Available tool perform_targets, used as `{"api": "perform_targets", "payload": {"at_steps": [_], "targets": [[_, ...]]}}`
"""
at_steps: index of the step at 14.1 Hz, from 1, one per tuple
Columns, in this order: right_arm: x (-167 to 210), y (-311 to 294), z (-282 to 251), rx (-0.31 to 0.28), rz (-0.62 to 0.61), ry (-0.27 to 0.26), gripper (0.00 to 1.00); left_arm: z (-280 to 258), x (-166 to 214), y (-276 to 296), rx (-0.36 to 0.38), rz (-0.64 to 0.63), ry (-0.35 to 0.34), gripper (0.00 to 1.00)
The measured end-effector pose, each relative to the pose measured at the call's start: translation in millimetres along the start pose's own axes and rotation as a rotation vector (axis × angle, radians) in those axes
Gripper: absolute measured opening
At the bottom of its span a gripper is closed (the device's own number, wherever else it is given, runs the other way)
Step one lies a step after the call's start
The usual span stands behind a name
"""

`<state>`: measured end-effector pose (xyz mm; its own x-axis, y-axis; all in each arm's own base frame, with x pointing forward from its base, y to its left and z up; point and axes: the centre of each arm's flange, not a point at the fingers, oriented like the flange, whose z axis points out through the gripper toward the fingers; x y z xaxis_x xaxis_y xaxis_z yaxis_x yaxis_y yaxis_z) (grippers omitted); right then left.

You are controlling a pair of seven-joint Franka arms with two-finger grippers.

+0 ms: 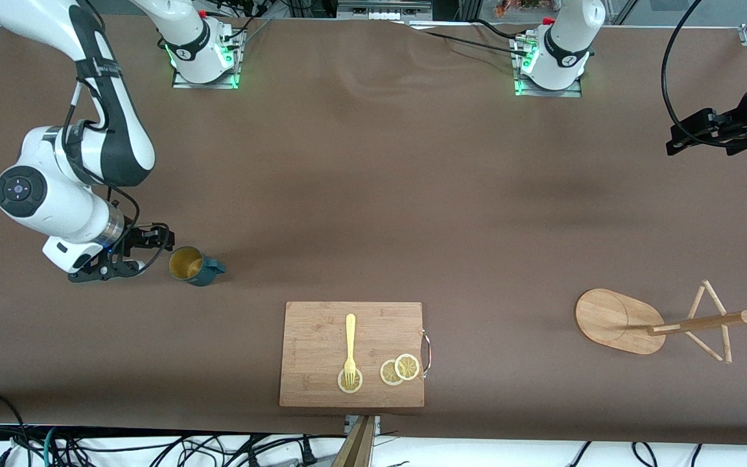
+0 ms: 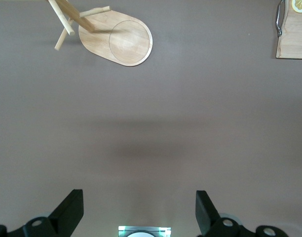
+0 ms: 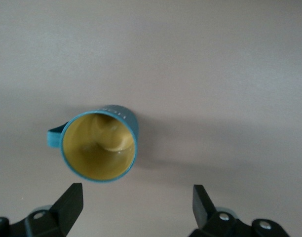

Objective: Pass cup and hang on rack
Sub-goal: 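Reach the right gripper down to the teal mug rim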

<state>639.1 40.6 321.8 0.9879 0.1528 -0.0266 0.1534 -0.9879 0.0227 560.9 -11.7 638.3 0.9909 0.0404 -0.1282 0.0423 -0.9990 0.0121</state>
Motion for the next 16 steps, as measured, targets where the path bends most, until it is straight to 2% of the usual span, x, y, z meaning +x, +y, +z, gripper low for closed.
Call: {"api": "perform_targets", "payload": {"at_steps": [7,9,10,11,13,16], "targets": [[9.4,0.7,59.5,0.007,0.009,-0.014,0.87,0.0,0.1,-0.2,-0.001,0.000,0.000,1.00],[9.8,0.1,67.1,0.019,0.021,-0.017,0.85,0.1,0.4,-3.2,-0.002,-0.006,0.000,1.00],[10.0,-0.3,71.0,0.031,0.031,-0.018,0.78,0.7,1.0,-6.1,-0.002,-0.011,-0.001,1.00],[10.4,-0.7,75.4,0.040,0.040,-0.017,0.78,1.6,1.8,-8.4,-0.002,-0.015,-0.003,1.00],[10.4,-1.2,82.2,0.049,0.048,-0.022,0.59,2.7,2.7,-9.5,-0.003,-0.017,-0.005,1.00],[9.9,-2.6,87.0,0.054,0.050,-0.029,0.23,2.7,2.7,-9.5,-0.003,-0.017,-0.005,1.00]]}}
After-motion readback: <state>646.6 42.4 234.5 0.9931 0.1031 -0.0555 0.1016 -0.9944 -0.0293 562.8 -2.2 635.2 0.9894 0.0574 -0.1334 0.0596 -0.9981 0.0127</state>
